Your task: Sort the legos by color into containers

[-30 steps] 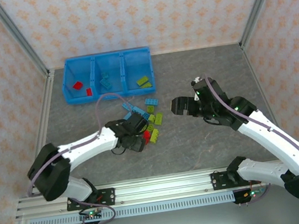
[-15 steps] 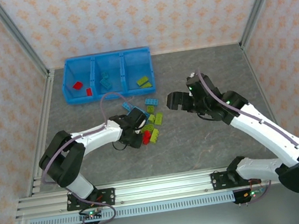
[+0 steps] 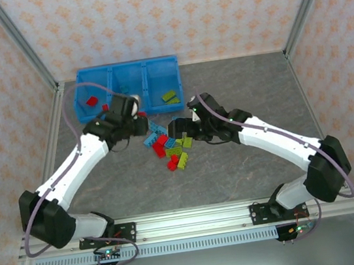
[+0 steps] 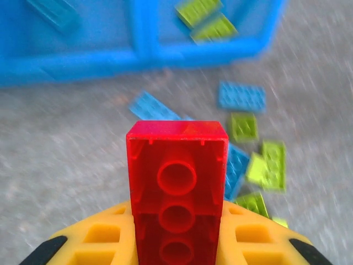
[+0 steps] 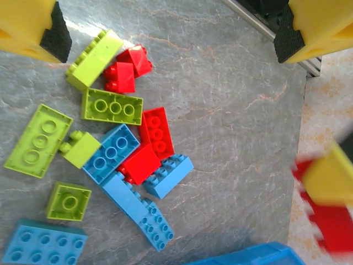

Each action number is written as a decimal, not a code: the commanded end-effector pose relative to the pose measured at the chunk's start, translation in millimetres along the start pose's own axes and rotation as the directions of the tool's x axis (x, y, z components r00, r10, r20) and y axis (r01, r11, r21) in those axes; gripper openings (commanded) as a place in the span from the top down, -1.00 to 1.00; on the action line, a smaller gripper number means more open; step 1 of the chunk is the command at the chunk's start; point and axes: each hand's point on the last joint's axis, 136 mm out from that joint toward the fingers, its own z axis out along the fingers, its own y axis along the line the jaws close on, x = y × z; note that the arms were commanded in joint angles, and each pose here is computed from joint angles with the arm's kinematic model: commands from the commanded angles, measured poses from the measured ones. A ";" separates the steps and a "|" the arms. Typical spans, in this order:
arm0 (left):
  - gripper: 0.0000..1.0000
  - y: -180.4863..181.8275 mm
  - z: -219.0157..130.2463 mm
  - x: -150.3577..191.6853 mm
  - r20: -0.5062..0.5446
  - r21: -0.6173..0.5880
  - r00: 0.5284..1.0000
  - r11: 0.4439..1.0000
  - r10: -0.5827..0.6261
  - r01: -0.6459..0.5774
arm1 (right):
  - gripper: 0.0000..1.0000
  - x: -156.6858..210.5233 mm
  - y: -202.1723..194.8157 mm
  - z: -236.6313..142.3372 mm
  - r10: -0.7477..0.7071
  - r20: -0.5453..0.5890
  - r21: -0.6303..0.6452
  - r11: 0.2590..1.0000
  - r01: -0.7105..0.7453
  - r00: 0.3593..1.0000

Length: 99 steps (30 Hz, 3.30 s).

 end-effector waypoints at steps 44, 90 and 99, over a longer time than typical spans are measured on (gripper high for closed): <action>-0.17 10.1 -82.2 -61.0 0.332 0.142 0.922 0.956 0.197 -0.256 | -0.66 3.3 -117.7 55.7 0.145 0.064 0.466 0.871 -0.158 0.987; -0.94 61.6 -78.3 -4.8 0.271 -0.213 0.861 0.900 0.430 -0.381 | 0.36 -207.3 -28.8 102.7 -0.396 0.282 0.560 0.807 0.185 0.874; -0.96 61.3 -74.1 -4.7 0.266 -0.209 0.863 0.900 0.430 -0.383 | 0.14 -236.4 -17.6 146.2 -0.444 0.254 0.553 0.796 0.248 0.859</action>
